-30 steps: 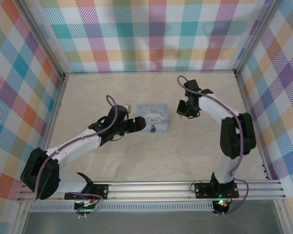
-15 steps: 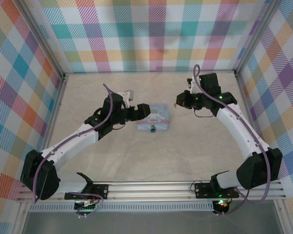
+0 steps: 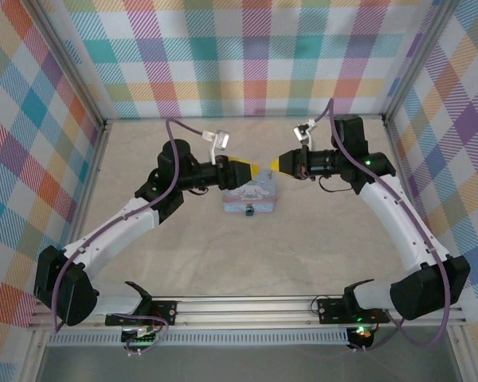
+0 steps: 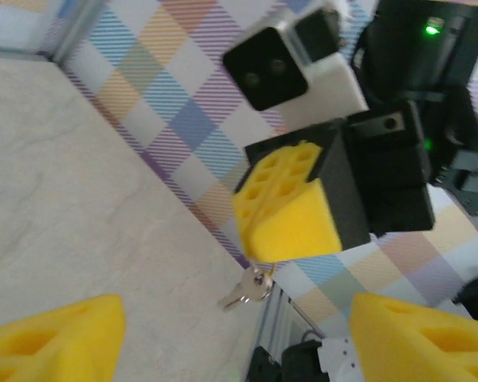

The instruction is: Unlock a padlock with a key

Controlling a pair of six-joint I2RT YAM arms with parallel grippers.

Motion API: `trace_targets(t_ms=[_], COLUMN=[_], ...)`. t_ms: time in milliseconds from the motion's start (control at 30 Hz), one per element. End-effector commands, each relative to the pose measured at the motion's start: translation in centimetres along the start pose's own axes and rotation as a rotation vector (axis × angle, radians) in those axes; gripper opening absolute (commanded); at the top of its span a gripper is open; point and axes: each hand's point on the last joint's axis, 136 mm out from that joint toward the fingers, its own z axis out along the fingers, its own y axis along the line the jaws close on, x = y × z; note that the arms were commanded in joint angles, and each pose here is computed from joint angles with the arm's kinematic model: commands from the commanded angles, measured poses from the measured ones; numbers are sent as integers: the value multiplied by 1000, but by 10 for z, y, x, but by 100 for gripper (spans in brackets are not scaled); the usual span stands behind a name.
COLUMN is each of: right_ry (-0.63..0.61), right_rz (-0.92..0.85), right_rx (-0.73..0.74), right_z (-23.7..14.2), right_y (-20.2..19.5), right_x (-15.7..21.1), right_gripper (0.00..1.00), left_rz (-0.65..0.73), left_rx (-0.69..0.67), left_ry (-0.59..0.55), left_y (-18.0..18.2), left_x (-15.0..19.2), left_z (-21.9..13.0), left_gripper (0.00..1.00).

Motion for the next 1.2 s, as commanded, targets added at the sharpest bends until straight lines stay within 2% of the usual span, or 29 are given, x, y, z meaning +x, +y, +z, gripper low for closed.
trace_targets(t_ms=[0, 167, 600, 967, 1167], right_ry=[22, 24, 42, 41, 38], right_rz=[-28, -22, -6, -7, -8], right_rx=[-106, -122, -143, -139, -133], right_z=[-5, -5, -2, -2, -3], right_y=[31, 35, 36, 36, 35], right_x=[3, 3, 4, 4, 4], right_gripper=[0, 0, 0, 0, 0], left_rz=[90, 102, 115, 124, 123], left_rx=[124, 143, 184, 164, 132], left_ry=[40, 58, 83, 100, 107], left_y=[-33, -38, -50, -50, -46], left_x=[-1, 4, 7, 11, 15], left_z=[8, 14, 23, 19, 15], left_gripper=[71, 70, 56, 22, 21])
